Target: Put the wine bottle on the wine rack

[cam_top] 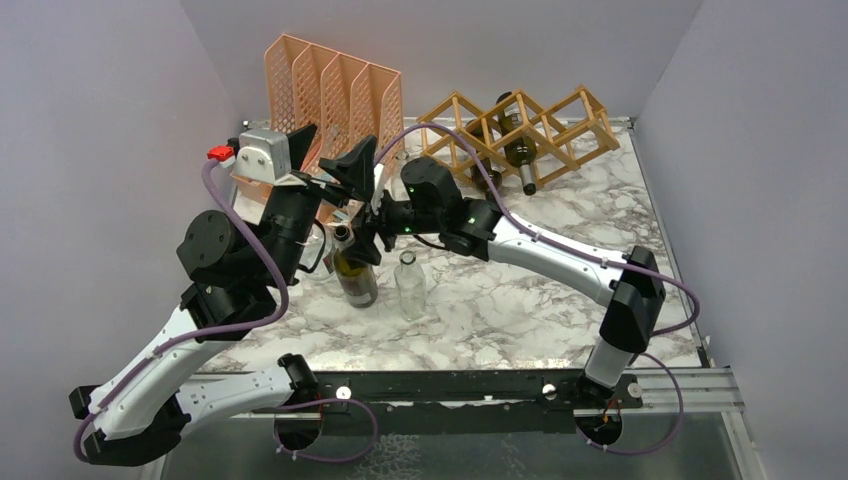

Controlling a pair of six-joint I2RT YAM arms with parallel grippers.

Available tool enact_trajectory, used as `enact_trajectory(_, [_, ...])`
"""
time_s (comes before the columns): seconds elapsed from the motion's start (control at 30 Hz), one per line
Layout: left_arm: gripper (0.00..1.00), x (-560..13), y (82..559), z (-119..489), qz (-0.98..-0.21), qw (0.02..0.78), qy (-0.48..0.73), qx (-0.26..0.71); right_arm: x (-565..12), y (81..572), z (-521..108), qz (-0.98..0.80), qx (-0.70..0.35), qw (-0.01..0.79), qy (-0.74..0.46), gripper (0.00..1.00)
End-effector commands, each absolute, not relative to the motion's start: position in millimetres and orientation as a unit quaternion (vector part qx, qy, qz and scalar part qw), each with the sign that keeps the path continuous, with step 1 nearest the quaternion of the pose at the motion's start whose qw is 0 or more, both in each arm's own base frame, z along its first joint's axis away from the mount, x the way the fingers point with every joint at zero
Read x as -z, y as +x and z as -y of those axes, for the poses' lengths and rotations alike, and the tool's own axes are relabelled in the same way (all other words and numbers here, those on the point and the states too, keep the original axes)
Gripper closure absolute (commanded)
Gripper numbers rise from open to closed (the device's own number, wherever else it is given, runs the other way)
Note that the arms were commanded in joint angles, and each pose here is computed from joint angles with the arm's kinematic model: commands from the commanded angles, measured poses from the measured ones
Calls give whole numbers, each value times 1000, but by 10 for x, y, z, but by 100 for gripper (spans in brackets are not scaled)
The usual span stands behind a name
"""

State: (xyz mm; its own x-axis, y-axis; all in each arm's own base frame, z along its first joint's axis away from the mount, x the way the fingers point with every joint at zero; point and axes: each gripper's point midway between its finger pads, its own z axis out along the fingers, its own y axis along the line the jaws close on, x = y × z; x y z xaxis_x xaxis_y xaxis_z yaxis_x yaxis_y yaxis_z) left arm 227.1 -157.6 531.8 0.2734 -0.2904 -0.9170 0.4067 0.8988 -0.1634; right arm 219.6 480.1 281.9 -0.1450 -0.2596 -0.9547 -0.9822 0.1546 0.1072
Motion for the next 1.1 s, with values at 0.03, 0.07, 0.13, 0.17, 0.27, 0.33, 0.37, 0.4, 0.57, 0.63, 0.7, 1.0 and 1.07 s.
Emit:
enact_trajectory(0.03, [2,-5337,2271,1508,-556,802,35,215,-2959,2266,-5058,-594,-422,467,-501,31])
enact_trajectory(0.07, [2,-5336,2272,1506,-556,802,34,215,-2954,2281,-5079,-592,-421,471,-501,33])
enact_trajectory(0.13, [2,-5340,2270,1499,-556,802,34,214,-2938,2272,-5123,-585,-420,476,-504,36])
enact_trajectory(0.17, [2,-5341,2269,1495,-556,802,34,214,-2931,2266,-5138,-582,-419,478,-507,38])
enact_trajectory(0.27, [2,-5341,2264,1485,-557,802,33,213,-2949,2262,-5164,-575,-414,487,-510,48])
enact_trajectory(0.33, [2,-5337,2264,1487,-557,802,33,214,-2983,2295,-5149,-577,-407,497,-505,62])
enact_trajectory(0.37, [2,-5333,2266,1492,-558,801,34,214,-3002,2318,-5130,-578,-401,503,-501,66])
enact_trajectory(0.4, [2,-5330,2267,1496,-558,801,34,214,-3023,2335,-5111,-579,-396,511,-497,70])
enact_trajectory(0.57, [2,-5302,2288,1541,-562,798,38,215,-3215,2440,-4929,-580,-369,557,-465,82])
enact_trajectory(0.63, [2,-5304,2286,1563,-562,797,41,219,-3307,2466,-4839,-581,-360,574,-451,86])
enact_trajectory(0.7, [2,-5309,2289,1581,-562,796,43,220,-3387,2493,-4744,-582,-352,590,-436,88])
enact_trajectory(1.0, [2,-5295,2307,1652,-563,793,48,227,-3537,2621,-4362,-619,-296,616,-387,92])
enact_trajectory(1.07, [2,-5280,2317,1685,-565,792,52,228,-3531,2658,-4285,-631,-281,617,-377,92])
